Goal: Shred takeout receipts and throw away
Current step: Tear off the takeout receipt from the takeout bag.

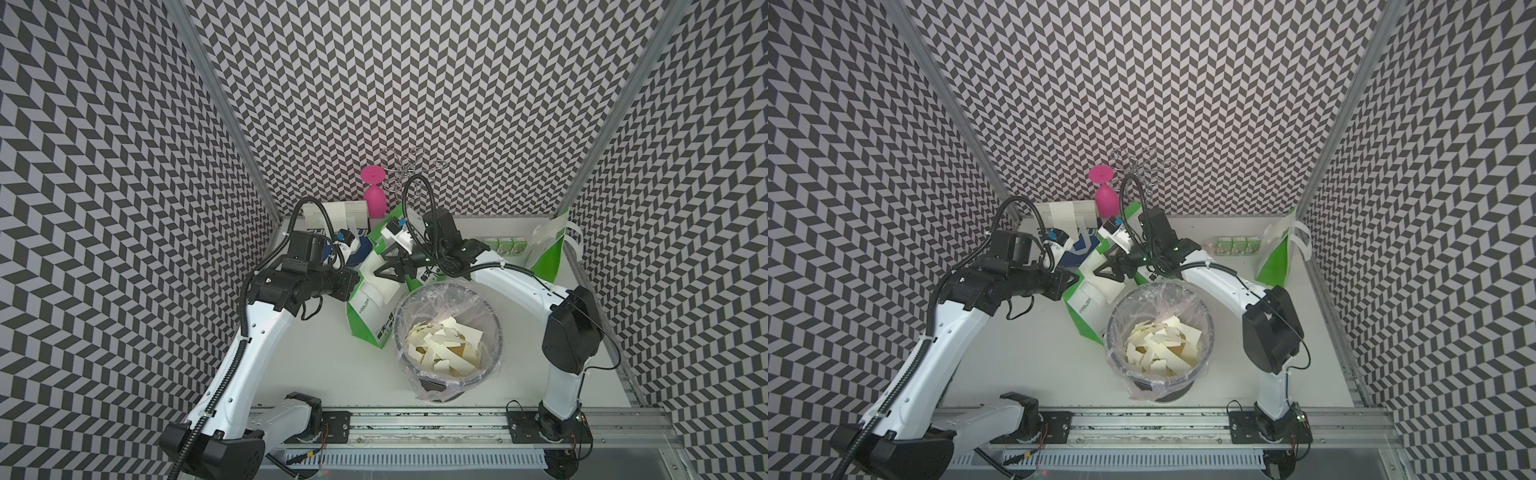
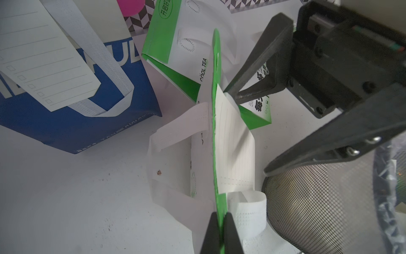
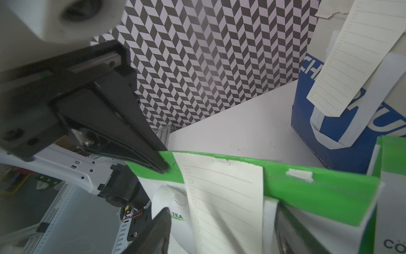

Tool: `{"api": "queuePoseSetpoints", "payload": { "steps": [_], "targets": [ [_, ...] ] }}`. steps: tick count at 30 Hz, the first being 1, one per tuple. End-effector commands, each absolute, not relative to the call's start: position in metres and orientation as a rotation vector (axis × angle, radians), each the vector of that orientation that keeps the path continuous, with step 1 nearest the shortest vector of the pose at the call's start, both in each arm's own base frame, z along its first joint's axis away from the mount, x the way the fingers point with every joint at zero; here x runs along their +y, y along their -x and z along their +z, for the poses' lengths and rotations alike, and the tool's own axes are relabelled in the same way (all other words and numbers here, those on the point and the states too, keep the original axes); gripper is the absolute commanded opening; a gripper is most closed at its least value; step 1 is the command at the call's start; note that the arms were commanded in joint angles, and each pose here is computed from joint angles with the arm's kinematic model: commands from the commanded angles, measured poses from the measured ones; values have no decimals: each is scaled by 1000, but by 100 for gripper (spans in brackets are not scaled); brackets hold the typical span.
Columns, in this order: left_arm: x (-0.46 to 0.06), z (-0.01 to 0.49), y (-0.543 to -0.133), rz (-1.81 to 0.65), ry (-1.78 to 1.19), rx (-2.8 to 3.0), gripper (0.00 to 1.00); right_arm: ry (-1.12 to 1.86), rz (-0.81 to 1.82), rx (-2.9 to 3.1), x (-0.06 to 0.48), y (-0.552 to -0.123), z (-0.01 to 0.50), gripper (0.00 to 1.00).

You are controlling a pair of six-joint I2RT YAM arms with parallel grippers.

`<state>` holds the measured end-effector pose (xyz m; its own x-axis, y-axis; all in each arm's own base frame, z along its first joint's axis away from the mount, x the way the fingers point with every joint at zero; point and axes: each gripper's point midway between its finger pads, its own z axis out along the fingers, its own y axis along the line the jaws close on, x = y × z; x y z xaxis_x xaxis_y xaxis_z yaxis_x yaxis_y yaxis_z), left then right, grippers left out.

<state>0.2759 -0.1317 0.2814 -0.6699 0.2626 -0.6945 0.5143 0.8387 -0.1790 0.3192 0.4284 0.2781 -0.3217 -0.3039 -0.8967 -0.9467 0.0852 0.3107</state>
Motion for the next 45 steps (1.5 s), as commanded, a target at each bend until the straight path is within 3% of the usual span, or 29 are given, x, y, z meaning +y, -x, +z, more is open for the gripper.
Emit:
{"api": "queuePoseSetpoints", "payload": {
  "steps": [1,5,11,17,34,45],
  "targets": [
    [-138,297,-280,-484,-609,2255,0,1294,1284,1577,438,-309,302,70],
    [-135,297,-280,-463,-600,2267,0,1214,1114,1631,429,-329,306,78],
    [-133,295,-281,-447,-594,2272,0,1159,958,1588,416,-340,331,78],
    [-135,297,-281,-457,-605,2264,0,1248,1118,1562,427,-320,320,74],
    [-142,295,-280,-471,-638,2258,0,1289,1183,1629,438,-318,295,69],
    [-144,293,-278,-468,-657,2254,0,1358,1272,1617,442,-302,290,59]
  ]
}}
